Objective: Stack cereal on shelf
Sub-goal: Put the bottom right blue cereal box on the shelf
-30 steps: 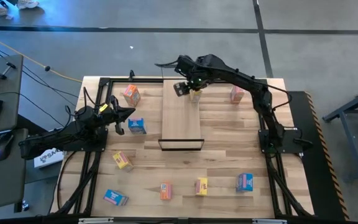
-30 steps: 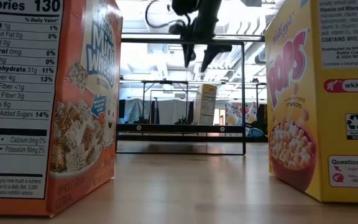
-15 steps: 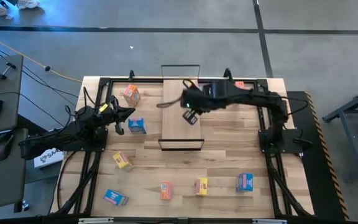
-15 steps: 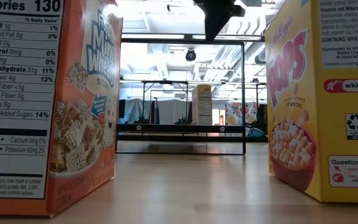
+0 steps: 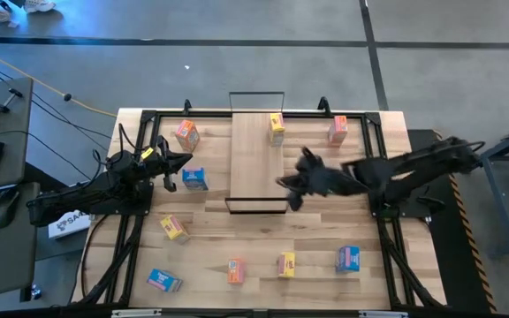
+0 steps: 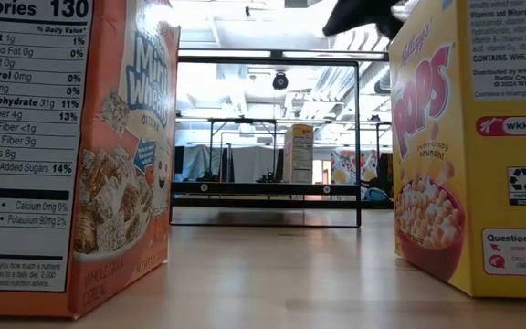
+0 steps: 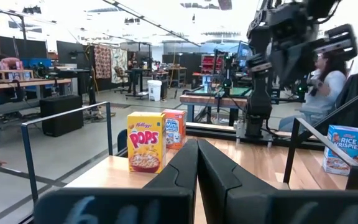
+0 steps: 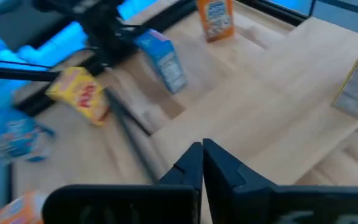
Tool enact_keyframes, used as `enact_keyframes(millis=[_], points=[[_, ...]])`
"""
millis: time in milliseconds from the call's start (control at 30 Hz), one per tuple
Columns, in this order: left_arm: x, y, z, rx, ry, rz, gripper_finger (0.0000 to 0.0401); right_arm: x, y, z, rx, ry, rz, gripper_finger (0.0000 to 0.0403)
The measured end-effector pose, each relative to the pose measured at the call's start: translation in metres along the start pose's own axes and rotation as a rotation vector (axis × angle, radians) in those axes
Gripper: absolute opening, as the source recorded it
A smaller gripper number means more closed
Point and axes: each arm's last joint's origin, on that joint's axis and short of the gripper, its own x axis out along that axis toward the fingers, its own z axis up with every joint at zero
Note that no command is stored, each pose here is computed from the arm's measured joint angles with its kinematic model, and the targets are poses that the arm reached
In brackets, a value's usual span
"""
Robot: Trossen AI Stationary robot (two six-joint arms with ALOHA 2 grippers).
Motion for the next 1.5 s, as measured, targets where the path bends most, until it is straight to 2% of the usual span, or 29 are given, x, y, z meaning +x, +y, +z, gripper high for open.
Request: enact_keyframes(millis=[100, 200, 433, 733, 900, 1000, 1133, 1300, 1400, 1500], points=[[0.0, 0.0, 0.0, 0.0, -0.001, 0.0, 0.0001, -0.024, 0.005, -0.011, 0.036, 0.001, 0.01, 0.0001], [0.0, 0.0, 0.0, 0.0, -0.002, 0.0, 0.0001, -0.041, 0.009, -0.016, 0.127, 0.063, -0.013, 0.0], [0.0, 0.0, 0.001, -0.004, -0.006, 0.0, 0.0001, -0.065, 0.025, -0.03, 0.352, 0.306, -0.138, 0.0], [0.0, 0.0, 0.001, -0.008, -0.006, -0.001, 0.0001, -0.083, 0.069, -0.05, 0.59, 0.625, -0.293, 0.0007], [0.0, 0.0, 0.001, -0.016, -0.009, -0.001, 0.0, -0.089, 0.093, -0.057, 0.715, 0.797, -0.414, 0.0067], [0.0, 0.0, 0.001, -0.023, -0.014, -0.001, 0.0, -0.087, 0.103, -0.064, 0.833, 0.875, -0.521, 0.0124], [0.0, 0.0, 0.001, -0.023, -0.015, -0.001, 0.0, -0.083, 0.112, -0.076, 0.931, 0.889, -0.61, 0.0209], [0.0, 0.0, 0.001, -0.023, -0.014, -0.002, 0.0, -0.077, 0.112, -0.089, 0.912, 0.9, -0.74, 0.0282], [0.0, 0.0, 0.001, -0.024, -0.008, -0.002, 0.0, -0.081, 0.108, -0.095, 0.88, 0.908, -0.845, 0.0293], [0.0, 0.0, 0.001, -0.024, -0.007, -0.003, 0.0, -0.086, 0.106, -0.098, 0.851, 0.893, -0.878, 0.0295]])
